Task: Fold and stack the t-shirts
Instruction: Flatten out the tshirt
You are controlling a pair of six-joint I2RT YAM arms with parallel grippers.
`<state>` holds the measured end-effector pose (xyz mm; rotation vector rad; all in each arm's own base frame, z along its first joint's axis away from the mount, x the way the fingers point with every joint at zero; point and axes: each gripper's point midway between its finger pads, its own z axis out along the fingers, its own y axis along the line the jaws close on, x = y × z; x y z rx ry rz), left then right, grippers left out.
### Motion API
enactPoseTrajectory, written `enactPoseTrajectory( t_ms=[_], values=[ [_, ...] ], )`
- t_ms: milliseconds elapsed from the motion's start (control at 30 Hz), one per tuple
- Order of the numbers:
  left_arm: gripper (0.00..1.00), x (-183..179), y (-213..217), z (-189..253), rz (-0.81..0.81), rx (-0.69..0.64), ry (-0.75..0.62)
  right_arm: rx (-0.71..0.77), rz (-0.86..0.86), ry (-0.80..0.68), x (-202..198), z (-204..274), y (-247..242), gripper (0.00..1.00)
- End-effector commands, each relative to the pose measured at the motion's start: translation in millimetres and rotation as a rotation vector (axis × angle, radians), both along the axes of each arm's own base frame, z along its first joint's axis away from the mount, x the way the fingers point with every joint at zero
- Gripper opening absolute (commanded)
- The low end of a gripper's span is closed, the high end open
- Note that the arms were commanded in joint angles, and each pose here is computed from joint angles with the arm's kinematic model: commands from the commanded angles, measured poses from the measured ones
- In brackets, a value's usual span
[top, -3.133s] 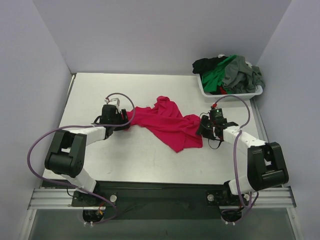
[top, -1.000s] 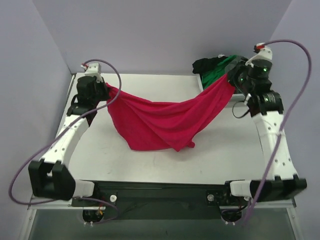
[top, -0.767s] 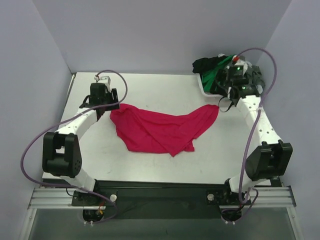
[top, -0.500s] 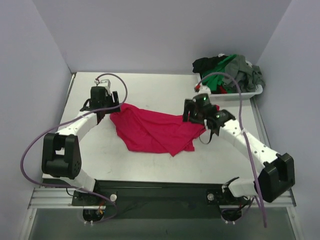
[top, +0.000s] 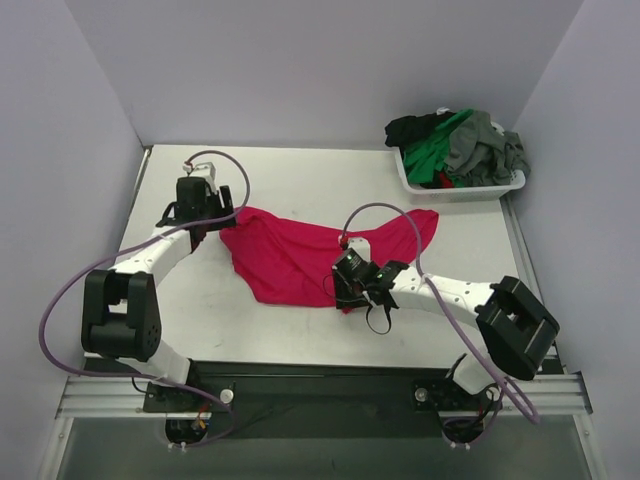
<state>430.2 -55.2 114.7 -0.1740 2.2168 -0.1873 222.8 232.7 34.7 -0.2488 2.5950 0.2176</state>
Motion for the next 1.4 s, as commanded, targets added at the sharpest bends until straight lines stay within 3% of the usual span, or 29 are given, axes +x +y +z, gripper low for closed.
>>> enactPoseTrajectory(
  t_ms=[0, 600, 800, 833, 933, 1367],
  values=[
    [0.73, 7, 2, 29, 0.008, -0.025, -0.1, -0.01, -0.069, -0.005, 1, -10, -7, 0.47],
    [0.74, 9, 0, 22, 0.001, -0.055, -0.084, -0.028, -0.069, 0.019, -14, -29, -2, 0.42],
    [0.73, 9, 1, 23, 0.005, -0.053, -0.088, -0.057, -0.069, 0.038, -13, -38, -2, 0.29],
    [0.73, 9, 1, 24, 0.006, -0.053, -0.089, -0.06, -0.069, 0.038, -14, -38, -3, 0.22],
    [0.74, 9, 3, 23, 0.013, -0.045, -0.089, -0.056, -0.078, 0.018, -13, -28, -8, 0.15],
    [0.74, 18, 8, 2, 0.035, -0.012, -0.032, -0.02, -0.164, -0.095, 10, 38, -67, 0.15]
  ],
)
